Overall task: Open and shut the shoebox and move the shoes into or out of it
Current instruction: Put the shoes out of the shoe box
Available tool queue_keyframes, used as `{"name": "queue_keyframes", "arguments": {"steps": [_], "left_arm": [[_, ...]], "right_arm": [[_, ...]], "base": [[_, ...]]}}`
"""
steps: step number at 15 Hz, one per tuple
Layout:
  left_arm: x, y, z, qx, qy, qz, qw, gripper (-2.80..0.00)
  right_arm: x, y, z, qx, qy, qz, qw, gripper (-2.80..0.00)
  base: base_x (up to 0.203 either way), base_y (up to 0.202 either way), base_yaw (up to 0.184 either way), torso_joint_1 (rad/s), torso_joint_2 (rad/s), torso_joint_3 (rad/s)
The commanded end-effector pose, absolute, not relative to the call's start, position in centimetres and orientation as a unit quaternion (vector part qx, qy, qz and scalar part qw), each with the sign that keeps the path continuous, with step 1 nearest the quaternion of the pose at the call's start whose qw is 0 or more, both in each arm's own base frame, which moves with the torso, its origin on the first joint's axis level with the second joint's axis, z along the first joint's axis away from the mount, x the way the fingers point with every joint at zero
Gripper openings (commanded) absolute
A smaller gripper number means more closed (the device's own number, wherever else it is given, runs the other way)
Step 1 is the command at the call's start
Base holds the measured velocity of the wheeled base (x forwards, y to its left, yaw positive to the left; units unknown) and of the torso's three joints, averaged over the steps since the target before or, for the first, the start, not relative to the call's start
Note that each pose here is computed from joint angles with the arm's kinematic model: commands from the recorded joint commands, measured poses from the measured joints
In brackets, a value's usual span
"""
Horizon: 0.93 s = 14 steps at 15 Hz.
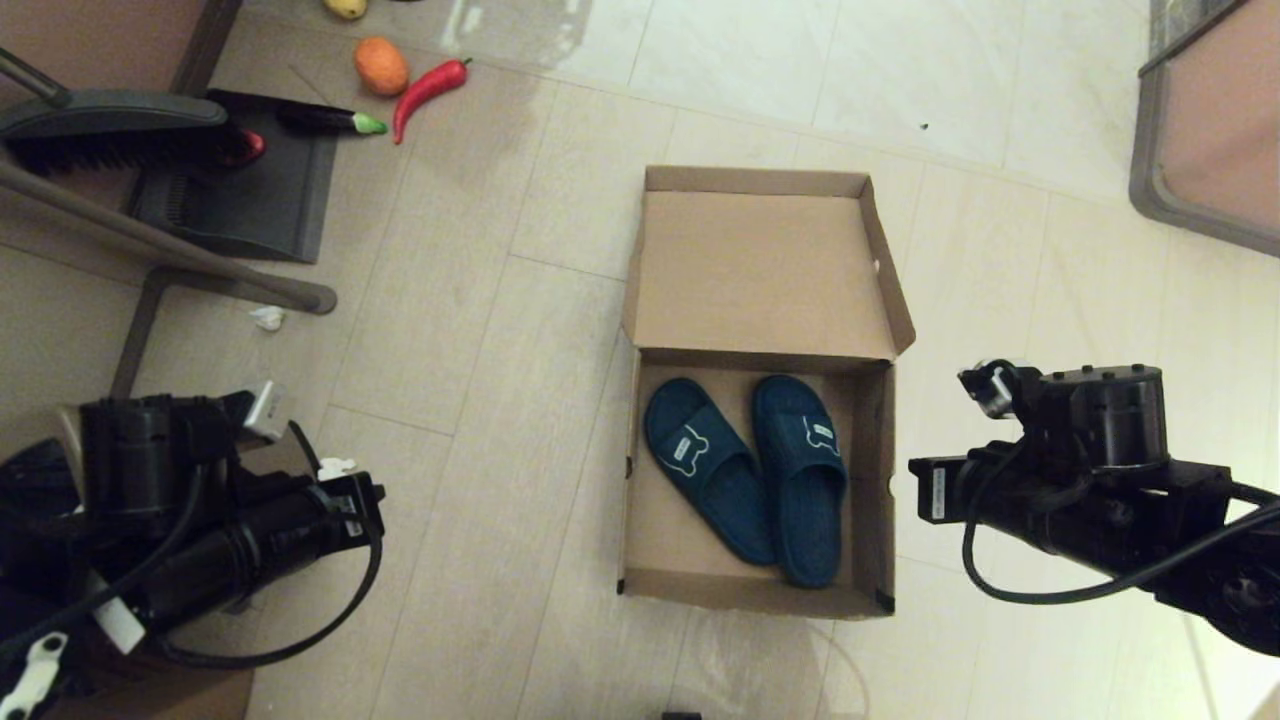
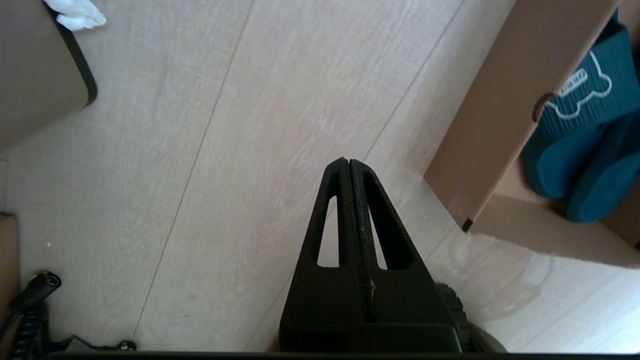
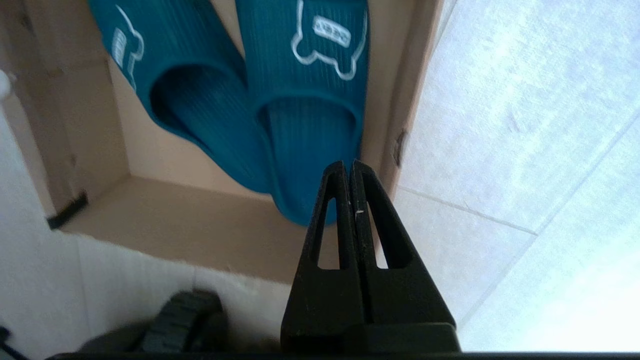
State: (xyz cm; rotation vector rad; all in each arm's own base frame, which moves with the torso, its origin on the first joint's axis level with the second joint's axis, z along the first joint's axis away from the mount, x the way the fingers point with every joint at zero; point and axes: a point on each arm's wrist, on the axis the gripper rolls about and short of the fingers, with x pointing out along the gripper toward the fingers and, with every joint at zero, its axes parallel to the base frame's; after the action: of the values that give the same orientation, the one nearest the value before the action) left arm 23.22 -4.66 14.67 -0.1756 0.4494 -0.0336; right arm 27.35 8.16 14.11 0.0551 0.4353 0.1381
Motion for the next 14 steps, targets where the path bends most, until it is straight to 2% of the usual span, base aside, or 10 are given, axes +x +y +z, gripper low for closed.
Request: {"name": "queue_keyframes", "arguments": {"steps": [1, 3, 9, 10, 14], "left_arm": [[23.0, -4.9, 14.4, -0.086, 0.227, -0.02, 0.97, -2.8], [23.0, -5.1, 14.0, -0.083, 0.235, -0.023, 0.968, -2.8], [22.9, -5.5, 14.5, -0.08, 0.225, -0.034, 0.971, -2.8], [22.9, -5.5, 14.6, -0.08, 0.223, -0.034, 0.971, -2.8], [23.5, -5.7, 14.9, -0.081, 0.219, -0.034, 0.972, -2.8]], "right_arm": [[27.9, 8.4, 13.4, 0.029, 0.221, 0.073, 0.972, -2.8], [28.7, 9.3, 12.6, 0.065, 0.212, 0.082, 0.972, -2.8], [29.9, 10.4, 8.5, 0.122, 0.283, 0.062, 0.949, -2.8], [30.3, 10.5, 8.0, 0.138, 0.289, 0.056, 0.946, 0.0], [32.1, 12.3, 6.4, 0.151, 0.284, 0.068, 0.944, 0.0]], "base": [[0.0, 0.0, 0.0, 0.0, 0.0, 0.0], [0.0, 0.0, 0.0, 0.0, 0.0, 0.0], [0.0, 0.0, 0.0, 0.0, 0.0, 0.0], [0.0, 0.0, 0.0, 0.0, 0.0, 0.0], [0.0, 0.0, 0.0, 0.0, 0.0, 0.0]]}}
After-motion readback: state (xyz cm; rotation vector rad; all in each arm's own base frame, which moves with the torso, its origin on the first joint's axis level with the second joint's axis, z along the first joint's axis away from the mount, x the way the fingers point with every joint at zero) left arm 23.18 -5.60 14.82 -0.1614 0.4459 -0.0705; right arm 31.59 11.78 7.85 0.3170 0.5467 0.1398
